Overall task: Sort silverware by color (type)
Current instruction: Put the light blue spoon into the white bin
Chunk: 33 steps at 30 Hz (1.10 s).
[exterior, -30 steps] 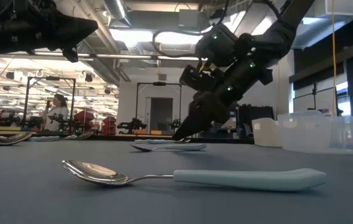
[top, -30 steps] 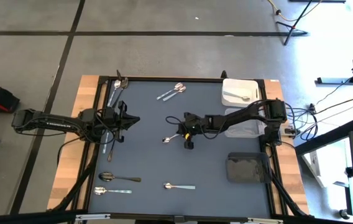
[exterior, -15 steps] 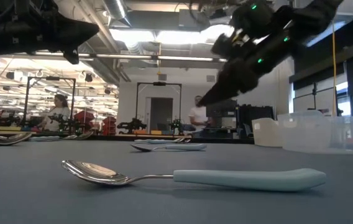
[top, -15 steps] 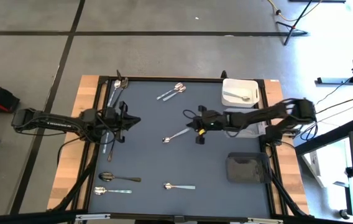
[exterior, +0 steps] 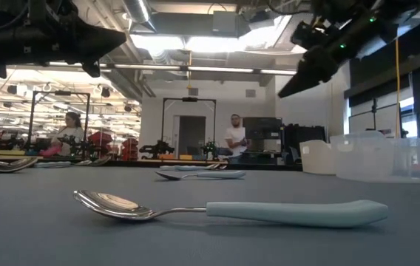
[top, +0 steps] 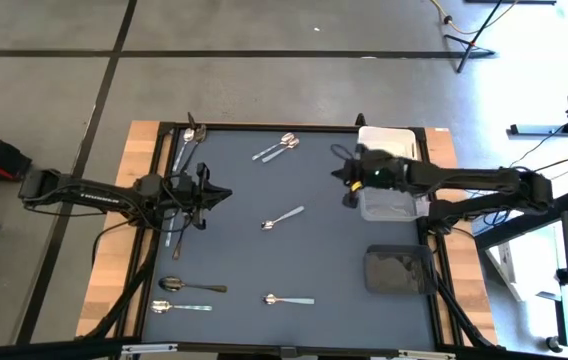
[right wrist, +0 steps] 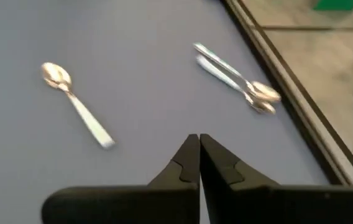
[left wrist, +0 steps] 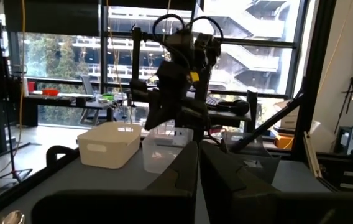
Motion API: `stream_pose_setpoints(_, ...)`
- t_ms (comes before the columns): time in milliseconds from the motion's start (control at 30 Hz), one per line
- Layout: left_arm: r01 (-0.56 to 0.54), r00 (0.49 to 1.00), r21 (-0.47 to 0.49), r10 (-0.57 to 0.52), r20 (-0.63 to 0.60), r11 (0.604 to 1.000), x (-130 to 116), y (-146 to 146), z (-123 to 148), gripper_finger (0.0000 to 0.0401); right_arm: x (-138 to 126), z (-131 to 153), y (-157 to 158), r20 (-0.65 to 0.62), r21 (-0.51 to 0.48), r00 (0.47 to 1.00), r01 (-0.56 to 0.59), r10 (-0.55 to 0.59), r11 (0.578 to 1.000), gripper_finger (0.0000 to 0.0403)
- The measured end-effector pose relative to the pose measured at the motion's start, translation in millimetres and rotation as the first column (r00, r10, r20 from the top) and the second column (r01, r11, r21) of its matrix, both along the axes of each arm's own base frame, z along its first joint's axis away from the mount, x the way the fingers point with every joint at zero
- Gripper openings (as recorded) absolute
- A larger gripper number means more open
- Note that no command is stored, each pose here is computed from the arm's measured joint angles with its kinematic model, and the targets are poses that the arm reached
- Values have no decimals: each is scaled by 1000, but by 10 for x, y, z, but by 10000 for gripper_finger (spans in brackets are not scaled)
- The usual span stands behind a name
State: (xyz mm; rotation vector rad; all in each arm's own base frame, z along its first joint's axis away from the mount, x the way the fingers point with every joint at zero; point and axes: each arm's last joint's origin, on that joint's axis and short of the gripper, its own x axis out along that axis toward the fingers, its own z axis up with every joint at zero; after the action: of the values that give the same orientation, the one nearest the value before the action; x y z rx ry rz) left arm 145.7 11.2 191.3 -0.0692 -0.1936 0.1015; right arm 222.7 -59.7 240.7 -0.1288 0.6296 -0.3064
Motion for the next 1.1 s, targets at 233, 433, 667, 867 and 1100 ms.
stream_pose_setpoints(233,-1,1000,1,1,4,1000,3,1,2,11,-204,53,-240,-3,57,996,88,-88,994,1)
stream_pose_setpoints(433,-1,1000,2,1,6,1000,3,1,3,11,57,-127,-237,44,201,994,-104,97,974,1)
stream_pose_setpoints(667,-2,1000,4,2,5,1000,2,2,2,11,513,-537,-107,44,201,976,-217,213,955,76)
stream_pose_setpoints(867,-2,1000,4,2,4,1000,2,2,0,11,798,-792,44,69,172,953,-302,294,938,170)
stream_pose_setpoints(1100,-2,1000,3,2,4,1000,2,2,-1,11,1116,-987,46,29,211,941,-334,336,919,203)
